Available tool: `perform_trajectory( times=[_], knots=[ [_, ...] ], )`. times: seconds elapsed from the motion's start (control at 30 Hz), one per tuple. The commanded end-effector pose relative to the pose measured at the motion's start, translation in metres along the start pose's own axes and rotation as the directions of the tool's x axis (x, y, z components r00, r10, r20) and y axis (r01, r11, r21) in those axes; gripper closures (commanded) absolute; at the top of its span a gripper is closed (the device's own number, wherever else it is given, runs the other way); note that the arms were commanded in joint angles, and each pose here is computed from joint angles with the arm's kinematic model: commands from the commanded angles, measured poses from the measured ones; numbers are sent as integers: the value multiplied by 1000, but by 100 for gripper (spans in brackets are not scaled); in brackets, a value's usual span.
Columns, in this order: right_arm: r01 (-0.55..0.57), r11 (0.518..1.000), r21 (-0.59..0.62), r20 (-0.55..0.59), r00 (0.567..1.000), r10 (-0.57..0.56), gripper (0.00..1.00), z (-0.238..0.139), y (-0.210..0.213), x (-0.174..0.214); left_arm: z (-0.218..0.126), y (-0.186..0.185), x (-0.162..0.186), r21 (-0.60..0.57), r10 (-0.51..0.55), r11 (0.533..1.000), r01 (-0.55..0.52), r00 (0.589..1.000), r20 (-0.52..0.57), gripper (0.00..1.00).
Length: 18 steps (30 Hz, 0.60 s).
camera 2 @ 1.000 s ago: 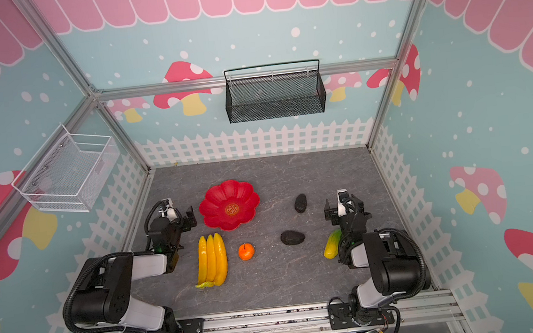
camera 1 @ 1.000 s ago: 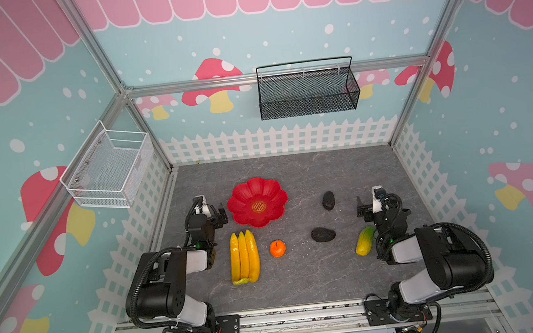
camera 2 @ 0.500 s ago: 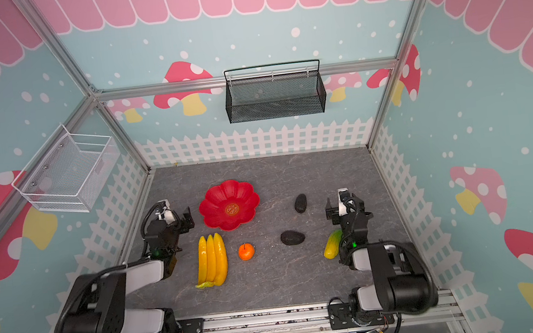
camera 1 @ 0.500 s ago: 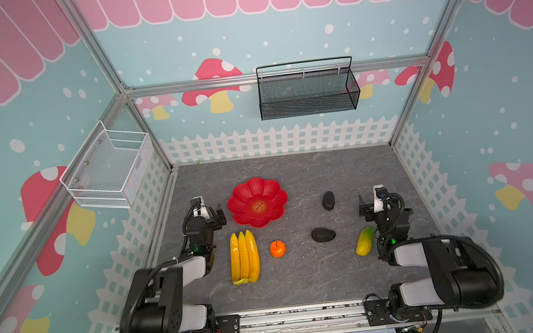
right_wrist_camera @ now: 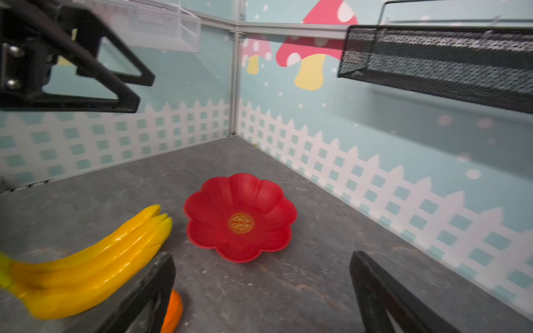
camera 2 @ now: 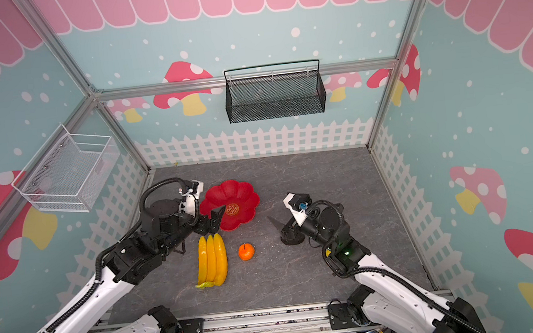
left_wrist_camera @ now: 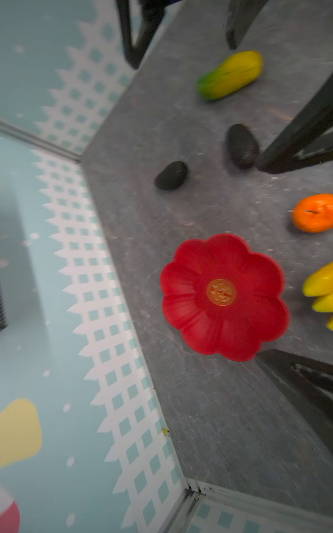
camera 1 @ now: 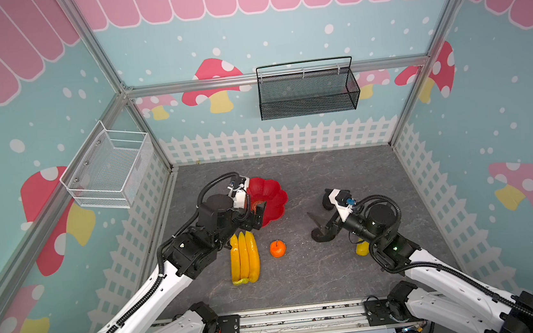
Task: Place and organize the fake fruits in the fruit bowl
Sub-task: 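Grasp the yellow bananas' stem with the left gripper while the right gripper approaches avocados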
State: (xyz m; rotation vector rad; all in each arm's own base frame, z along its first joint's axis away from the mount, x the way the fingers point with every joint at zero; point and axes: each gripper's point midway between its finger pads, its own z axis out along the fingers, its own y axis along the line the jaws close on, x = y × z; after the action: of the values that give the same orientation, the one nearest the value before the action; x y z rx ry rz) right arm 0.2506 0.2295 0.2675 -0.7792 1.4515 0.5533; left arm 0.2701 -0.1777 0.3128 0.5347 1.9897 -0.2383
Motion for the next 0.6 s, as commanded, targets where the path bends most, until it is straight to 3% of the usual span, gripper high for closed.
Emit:
perform_trajectory(
  times=[0.0, 0.07, 0.13, 0.17, 0.23, 0.37, 0.47, 0.57],
  knots=[
    [-7, 981, -191, -63, 998, -5, 2, -13, 47, 31, -27, -1, 83, 151, 351, 936, -317, 870, -347, 5],
    [-15, 968, -251, -74, 997, -4, 2, -18, 63, 36, -40, 0, 103, 270, 552, 834, -482, 751, -364, 7],
    [-39, 951, -306, -72, 997, 18, 2, -27, 79, 46, -61, -5, 134, 453, 732, 678, -579, 589, -343, 11],
    [-42, 942, -334, -66, 998, 21, 2, -30, 86, 47, -66, -3, 143, 483, 761, 646, -591, 550, -344, 11],
    [-26, 926, -376, -44, 999, 11, 2, -34, 96, 43, -74, -4, 157, 533, 786, 615, -581, 512, -347, 13],
    [-24, 893, -450, -39, 999, 7, 2, -37, 111, 43, -82, -10, 184, 598, 777, 622, -506, 495, -389, 18],
    [-15, 847, -531, -29, 1000, -1, 2, -41, 129, 41, -84, -15, 213, 648, 800, 595, -477, 434, -415, 21],
    [-3, 844, -537, -37, 999, -20, 2, -40, 134, 44, -80, -16, 237, 666, 815, 578, -472, 371, -445, 23]
  ],
)
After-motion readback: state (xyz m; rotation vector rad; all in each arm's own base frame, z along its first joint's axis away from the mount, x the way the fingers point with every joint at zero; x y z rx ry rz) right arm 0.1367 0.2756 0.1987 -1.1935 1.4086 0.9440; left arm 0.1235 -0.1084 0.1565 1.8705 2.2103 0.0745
